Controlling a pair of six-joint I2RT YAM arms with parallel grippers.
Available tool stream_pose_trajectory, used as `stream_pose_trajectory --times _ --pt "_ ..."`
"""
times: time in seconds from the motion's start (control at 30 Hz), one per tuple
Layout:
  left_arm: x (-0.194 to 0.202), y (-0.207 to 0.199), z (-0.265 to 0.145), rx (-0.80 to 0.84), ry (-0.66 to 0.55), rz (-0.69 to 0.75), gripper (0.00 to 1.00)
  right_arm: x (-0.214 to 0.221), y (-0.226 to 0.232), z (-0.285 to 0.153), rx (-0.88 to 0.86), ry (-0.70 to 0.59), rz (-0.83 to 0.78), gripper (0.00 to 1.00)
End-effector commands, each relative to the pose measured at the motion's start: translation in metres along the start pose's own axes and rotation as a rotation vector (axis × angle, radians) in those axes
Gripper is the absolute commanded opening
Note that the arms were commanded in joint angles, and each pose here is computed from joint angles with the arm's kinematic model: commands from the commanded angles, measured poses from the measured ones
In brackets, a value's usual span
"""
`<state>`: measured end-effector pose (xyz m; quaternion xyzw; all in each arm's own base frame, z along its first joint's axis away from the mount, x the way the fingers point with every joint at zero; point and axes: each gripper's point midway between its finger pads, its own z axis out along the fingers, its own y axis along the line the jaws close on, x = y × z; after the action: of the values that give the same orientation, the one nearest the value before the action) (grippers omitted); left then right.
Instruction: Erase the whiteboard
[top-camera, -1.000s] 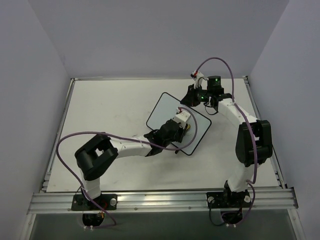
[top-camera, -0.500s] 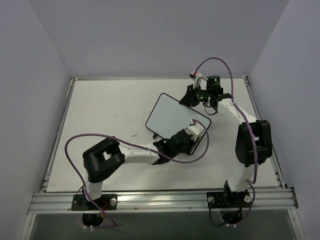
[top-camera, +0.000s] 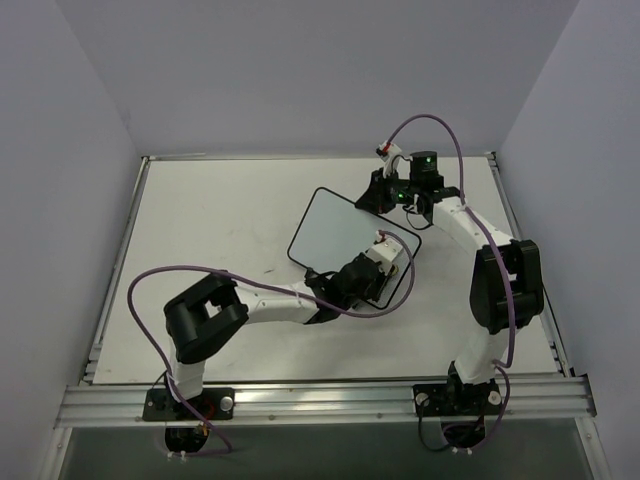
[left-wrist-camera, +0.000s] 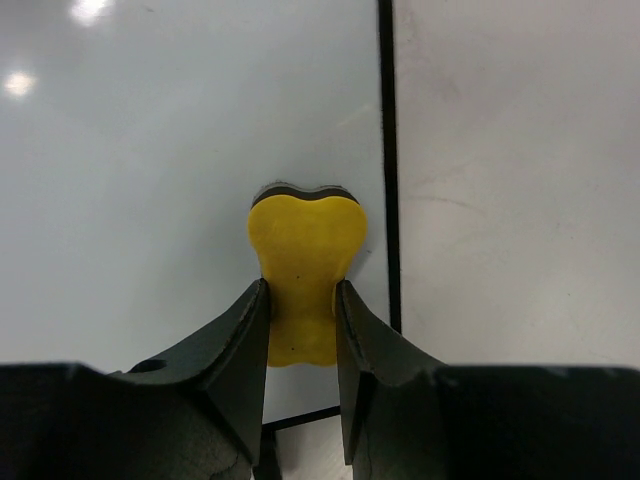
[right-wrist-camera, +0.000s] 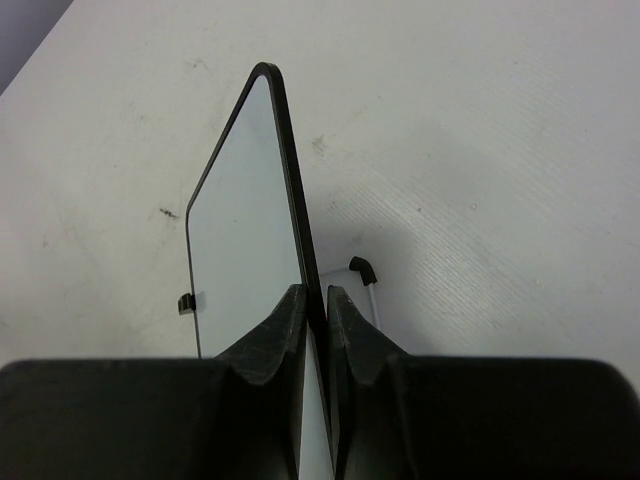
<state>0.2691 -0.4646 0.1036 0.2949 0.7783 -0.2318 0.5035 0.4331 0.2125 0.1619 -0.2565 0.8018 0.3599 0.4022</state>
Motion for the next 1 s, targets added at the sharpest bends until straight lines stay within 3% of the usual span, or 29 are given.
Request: stream_pose_trajectory --times 0.0,0.77,0.97 --pt "0.007 0.071 -0.003 -0.204 0.038 -0.027 0.02 -0.008 0.028 -0.009 -0.062 -0.004 -0.01 0.0" --pt "0.01 0.224 -0.04 -0.524 0.049 -0.227 0.02 -0.007 0.03 -0.008 -0.062 0.004 -0.013 0.0" --pt "0.01 0.243 -0.046 -0.566 0.055 -0.253 0.02 -0.006 0.028 -0.007 -0.061 0.005 -0.012 0.0"
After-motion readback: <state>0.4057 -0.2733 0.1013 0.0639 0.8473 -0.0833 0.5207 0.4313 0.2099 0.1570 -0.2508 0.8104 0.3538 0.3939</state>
